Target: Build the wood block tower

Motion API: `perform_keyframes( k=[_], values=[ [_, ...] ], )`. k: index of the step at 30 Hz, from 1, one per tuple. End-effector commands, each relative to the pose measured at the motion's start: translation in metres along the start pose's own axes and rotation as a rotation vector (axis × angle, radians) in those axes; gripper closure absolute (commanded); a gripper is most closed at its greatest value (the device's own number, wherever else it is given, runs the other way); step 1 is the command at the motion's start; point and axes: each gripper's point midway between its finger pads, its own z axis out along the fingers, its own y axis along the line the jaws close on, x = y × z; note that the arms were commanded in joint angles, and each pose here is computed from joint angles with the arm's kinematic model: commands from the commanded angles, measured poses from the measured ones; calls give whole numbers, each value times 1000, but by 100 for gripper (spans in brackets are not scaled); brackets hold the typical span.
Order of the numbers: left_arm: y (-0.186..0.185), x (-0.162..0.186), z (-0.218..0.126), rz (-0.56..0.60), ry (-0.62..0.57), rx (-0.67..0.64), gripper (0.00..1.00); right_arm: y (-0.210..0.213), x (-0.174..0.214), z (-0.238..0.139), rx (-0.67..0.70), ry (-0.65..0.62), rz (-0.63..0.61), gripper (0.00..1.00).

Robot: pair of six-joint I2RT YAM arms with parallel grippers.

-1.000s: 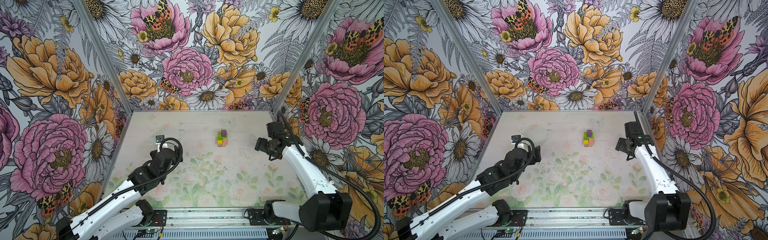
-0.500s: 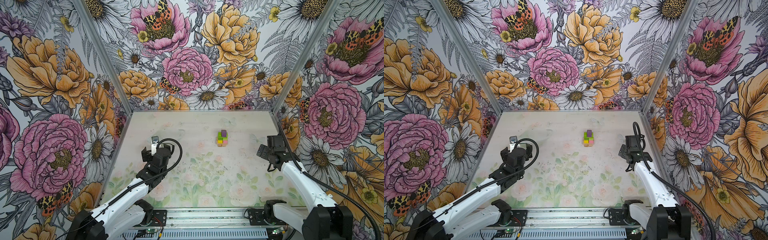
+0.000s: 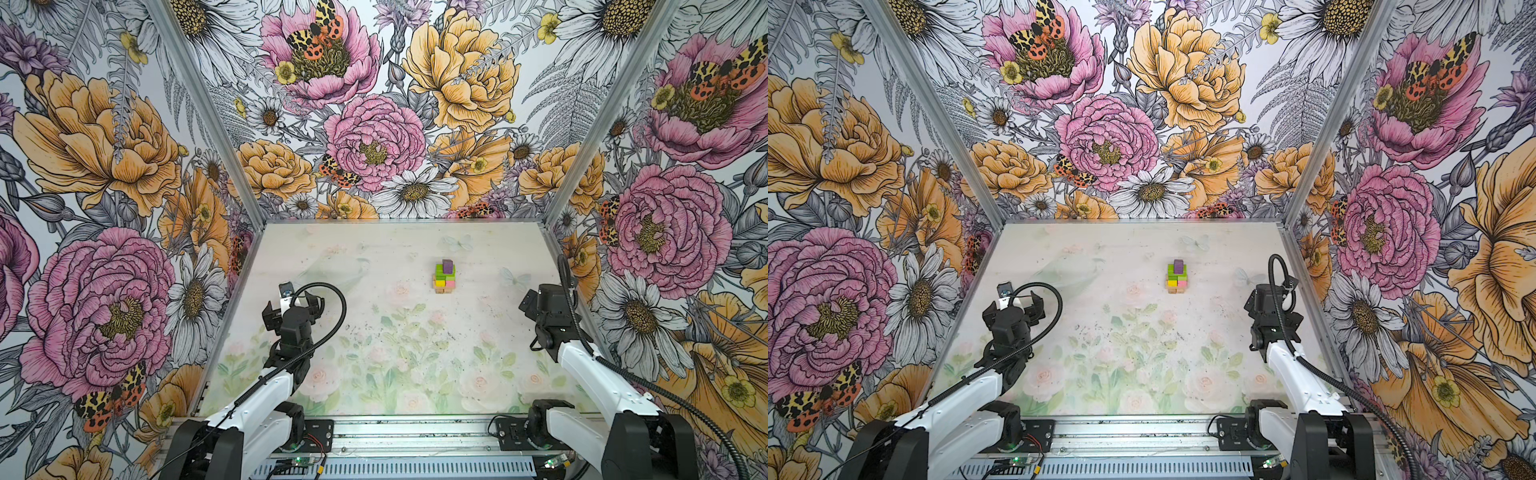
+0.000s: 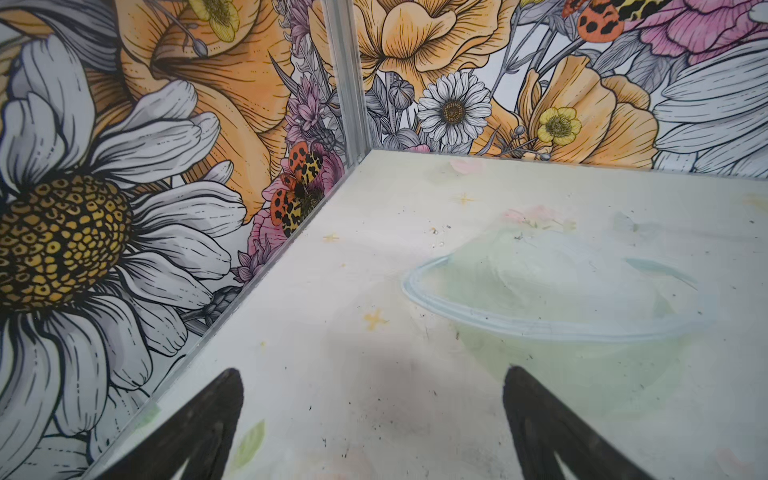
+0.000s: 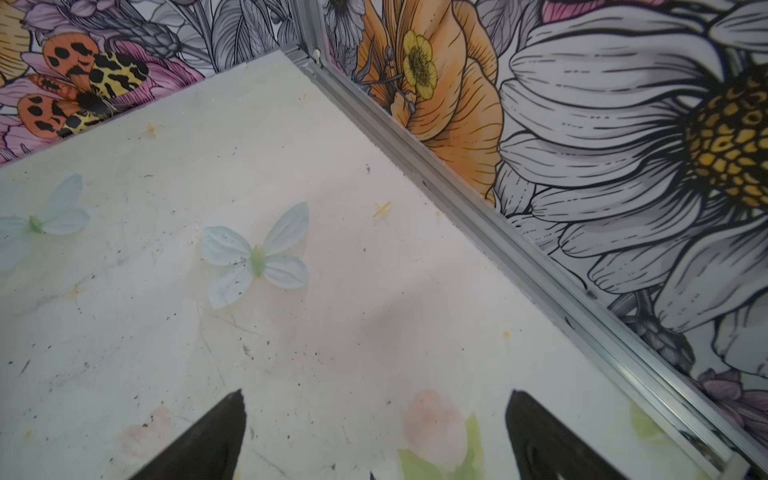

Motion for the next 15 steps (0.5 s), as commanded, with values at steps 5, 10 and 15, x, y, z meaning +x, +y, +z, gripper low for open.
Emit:
perform_keyframes(
  k=[5,10,15],
  values=[
    [-11,-28,8,-92,-135,95,1,15,-19,8,-124,-252,36,0],
    [-8,-31,18,-84,-159,65,1,15,-27,8,-135,-311,49,0],
    [-26,-27,38,-111,-188,172,1,20,-32,17,-130,-320,46,0]
  ],
)
